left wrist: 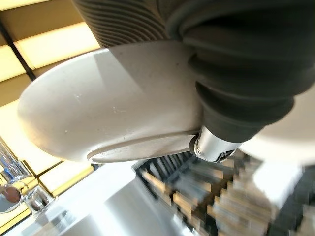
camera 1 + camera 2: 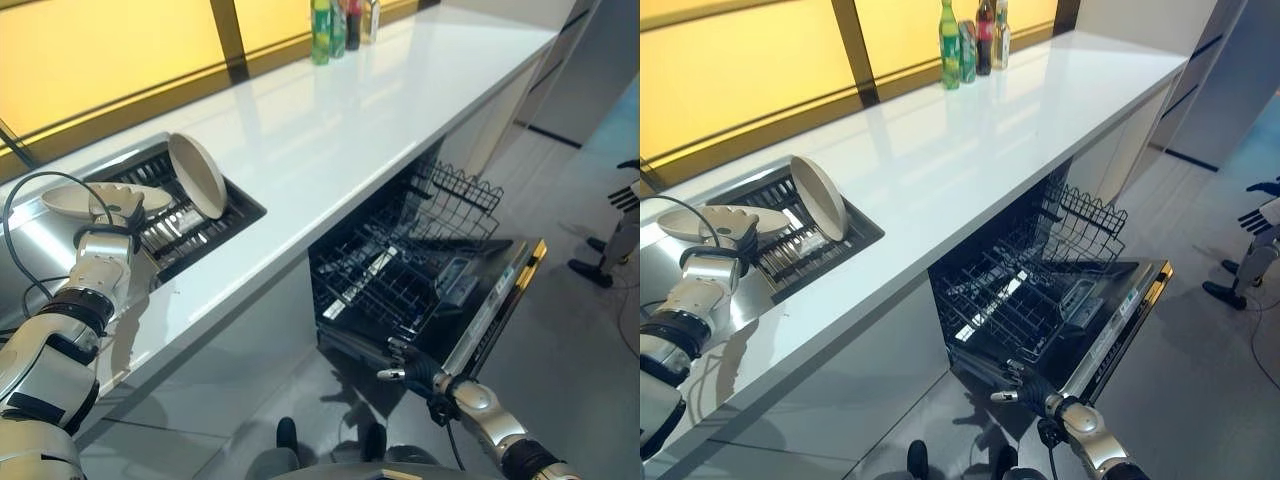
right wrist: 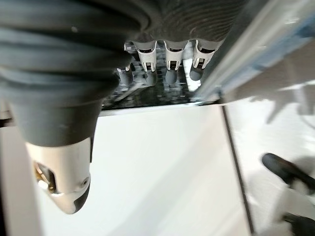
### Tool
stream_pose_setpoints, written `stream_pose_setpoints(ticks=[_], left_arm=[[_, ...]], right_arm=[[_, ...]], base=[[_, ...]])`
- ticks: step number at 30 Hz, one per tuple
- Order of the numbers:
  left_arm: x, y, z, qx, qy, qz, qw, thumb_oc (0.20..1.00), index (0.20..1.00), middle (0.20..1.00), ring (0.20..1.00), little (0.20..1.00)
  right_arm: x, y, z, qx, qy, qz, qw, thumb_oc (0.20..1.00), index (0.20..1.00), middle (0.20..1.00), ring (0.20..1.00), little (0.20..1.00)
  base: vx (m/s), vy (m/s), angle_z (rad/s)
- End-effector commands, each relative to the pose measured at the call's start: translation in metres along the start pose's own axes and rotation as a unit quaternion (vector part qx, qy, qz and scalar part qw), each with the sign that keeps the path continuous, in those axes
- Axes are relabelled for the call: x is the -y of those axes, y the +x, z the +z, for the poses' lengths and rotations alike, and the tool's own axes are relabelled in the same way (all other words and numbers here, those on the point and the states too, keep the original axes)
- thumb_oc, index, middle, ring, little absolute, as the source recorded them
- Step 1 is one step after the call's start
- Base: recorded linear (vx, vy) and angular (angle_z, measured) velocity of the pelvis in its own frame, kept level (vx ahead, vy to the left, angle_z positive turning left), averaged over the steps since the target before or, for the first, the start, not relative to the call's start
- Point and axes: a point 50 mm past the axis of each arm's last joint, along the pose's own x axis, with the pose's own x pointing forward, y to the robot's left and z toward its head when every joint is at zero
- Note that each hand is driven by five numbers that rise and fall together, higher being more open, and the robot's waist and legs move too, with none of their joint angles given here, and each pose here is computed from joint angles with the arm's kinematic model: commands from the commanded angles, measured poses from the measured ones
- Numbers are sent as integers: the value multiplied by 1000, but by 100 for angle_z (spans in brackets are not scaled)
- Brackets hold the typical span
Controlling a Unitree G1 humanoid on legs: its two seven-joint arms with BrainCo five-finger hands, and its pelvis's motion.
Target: Pick up plates and place into dishwasher.
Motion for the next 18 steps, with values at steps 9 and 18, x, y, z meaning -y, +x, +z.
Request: stream_pose_setpoints(ticks=[9, 18], left_arm=[[-68, -20, 9, 58, -174, 199, 963, 200, 200, 200, 200, 200], [-109, -71, 68, 300, -364, 212, 856, 200, 200, 200, 200, 200]], right_arm=[[-5, -19, 141, 373, -97, -36, 922, 1000, 1000, 1000, 1000, 1000], [3, -65, 252, 562, -286, -156, 760, 1000, 1000, 1000, 1000, 1000]], base=[[-13, -58, 3], [0, -44, 9]])
